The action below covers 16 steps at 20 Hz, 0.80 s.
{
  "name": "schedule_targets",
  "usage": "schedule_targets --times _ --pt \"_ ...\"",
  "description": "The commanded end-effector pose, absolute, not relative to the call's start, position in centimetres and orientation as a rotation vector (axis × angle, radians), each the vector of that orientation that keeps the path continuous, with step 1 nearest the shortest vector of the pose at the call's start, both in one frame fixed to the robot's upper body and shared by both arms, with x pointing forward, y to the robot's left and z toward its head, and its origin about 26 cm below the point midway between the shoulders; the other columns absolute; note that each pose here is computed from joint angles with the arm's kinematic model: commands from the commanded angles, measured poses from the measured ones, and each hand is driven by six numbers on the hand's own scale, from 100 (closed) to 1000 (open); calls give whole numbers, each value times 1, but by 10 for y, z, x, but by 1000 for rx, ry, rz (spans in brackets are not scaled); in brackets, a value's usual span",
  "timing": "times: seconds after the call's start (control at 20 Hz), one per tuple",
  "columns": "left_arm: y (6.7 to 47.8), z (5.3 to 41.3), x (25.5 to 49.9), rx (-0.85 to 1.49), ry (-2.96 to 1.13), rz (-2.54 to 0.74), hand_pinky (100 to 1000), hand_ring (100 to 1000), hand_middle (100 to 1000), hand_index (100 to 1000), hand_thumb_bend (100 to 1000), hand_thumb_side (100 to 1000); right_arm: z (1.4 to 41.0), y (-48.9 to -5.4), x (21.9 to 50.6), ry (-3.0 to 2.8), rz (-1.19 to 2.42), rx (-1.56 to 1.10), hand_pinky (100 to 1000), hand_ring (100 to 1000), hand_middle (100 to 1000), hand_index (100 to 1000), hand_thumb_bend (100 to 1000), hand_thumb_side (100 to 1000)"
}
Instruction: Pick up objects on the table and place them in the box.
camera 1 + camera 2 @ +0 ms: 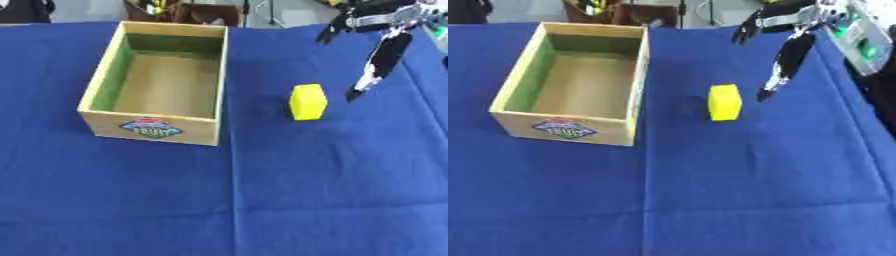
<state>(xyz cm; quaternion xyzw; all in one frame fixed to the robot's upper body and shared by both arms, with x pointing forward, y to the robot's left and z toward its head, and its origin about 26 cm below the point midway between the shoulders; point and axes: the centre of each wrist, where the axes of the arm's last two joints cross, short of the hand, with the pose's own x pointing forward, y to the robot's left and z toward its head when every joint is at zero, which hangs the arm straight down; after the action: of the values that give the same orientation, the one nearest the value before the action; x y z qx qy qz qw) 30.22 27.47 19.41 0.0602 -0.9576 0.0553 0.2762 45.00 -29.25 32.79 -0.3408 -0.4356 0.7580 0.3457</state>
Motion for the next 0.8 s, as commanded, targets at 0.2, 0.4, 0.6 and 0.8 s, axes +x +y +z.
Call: schedule_targets --times 0.2,0.4,0.6,0.8 --pt "273 202 300 144 -2603 142 479 573 639 783 100 1000 330 -291 454 -1079 1983 -950 880 916 835 977 772 359" --pt "272 202 301 139 -2602 140 479 573 639 782 100 1000 324 -290 458 -1061 1967 -979 879 915 820 962 748 358" --pt "272 202 301 139 -2603 144 479 573 639 781 100 1000 316 -288 462 -1054 1957 -992 874 909 804 950 725 352" --pt "271 202 301 135 -2604 144 479 573 639 781 100 1000 310 -285 464 -1060 1952 -1001 869 906 795 943 701 360"
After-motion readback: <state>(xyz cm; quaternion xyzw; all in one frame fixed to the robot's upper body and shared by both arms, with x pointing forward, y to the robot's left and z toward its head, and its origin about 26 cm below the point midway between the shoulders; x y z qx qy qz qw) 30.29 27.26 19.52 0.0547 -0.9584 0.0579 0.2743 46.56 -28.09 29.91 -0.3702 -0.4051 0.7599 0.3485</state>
